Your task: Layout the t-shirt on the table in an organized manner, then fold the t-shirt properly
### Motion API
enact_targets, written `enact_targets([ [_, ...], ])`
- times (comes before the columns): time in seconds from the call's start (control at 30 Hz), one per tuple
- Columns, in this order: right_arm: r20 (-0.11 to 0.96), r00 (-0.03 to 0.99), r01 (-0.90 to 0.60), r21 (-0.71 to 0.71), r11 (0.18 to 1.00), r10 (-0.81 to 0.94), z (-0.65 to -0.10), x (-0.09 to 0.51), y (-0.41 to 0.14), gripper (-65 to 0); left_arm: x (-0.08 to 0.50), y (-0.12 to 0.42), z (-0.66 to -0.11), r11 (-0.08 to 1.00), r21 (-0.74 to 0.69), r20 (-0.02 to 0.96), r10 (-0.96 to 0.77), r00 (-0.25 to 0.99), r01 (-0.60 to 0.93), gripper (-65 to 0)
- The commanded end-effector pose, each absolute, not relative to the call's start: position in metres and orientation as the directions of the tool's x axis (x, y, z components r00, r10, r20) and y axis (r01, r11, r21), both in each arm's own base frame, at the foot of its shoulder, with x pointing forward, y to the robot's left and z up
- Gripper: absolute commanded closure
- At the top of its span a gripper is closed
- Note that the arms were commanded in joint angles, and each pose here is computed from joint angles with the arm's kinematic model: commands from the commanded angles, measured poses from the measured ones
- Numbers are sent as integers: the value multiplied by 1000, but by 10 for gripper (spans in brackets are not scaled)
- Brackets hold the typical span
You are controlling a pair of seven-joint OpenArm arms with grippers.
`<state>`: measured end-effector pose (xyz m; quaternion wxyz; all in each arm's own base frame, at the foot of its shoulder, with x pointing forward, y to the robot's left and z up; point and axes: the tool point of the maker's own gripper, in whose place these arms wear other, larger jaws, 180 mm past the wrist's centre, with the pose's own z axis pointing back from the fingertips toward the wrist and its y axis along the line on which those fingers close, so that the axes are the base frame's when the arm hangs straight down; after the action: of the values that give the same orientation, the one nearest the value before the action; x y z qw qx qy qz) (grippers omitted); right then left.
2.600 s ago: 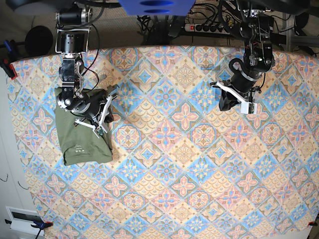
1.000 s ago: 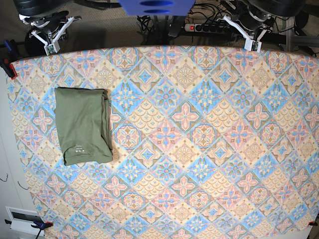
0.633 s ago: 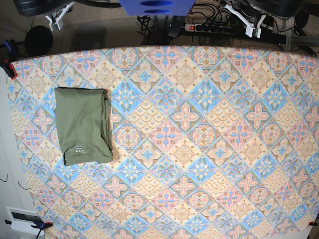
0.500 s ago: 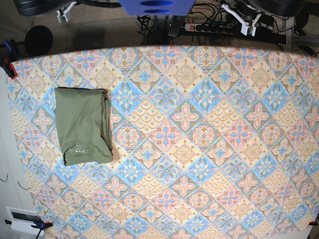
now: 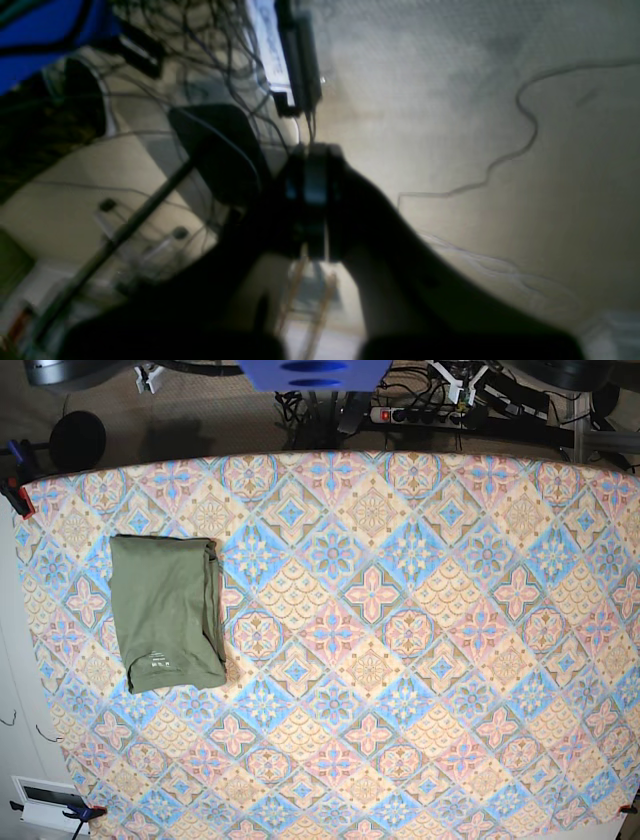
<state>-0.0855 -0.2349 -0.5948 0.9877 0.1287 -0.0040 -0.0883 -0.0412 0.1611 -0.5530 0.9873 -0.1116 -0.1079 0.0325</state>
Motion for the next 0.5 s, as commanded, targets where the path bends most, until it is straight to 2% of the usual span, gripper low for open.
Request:
enact_targets([
  [0.0,26,983,167,263,950,-180,-594,-72,-240,-7,-40,164,-554,973,-226,215,93,972,-43,0],
  [0.27,27,994,92,354,931,-109,-608,-60,-198,-7,-31,151,-591,966,-243,182,140,973,-93,0],
  [0.47,18,982,164,394,904,-186,-618,-65,-180,-7,-39,148,-620,971,-228,192,119,974,-74,0],
])
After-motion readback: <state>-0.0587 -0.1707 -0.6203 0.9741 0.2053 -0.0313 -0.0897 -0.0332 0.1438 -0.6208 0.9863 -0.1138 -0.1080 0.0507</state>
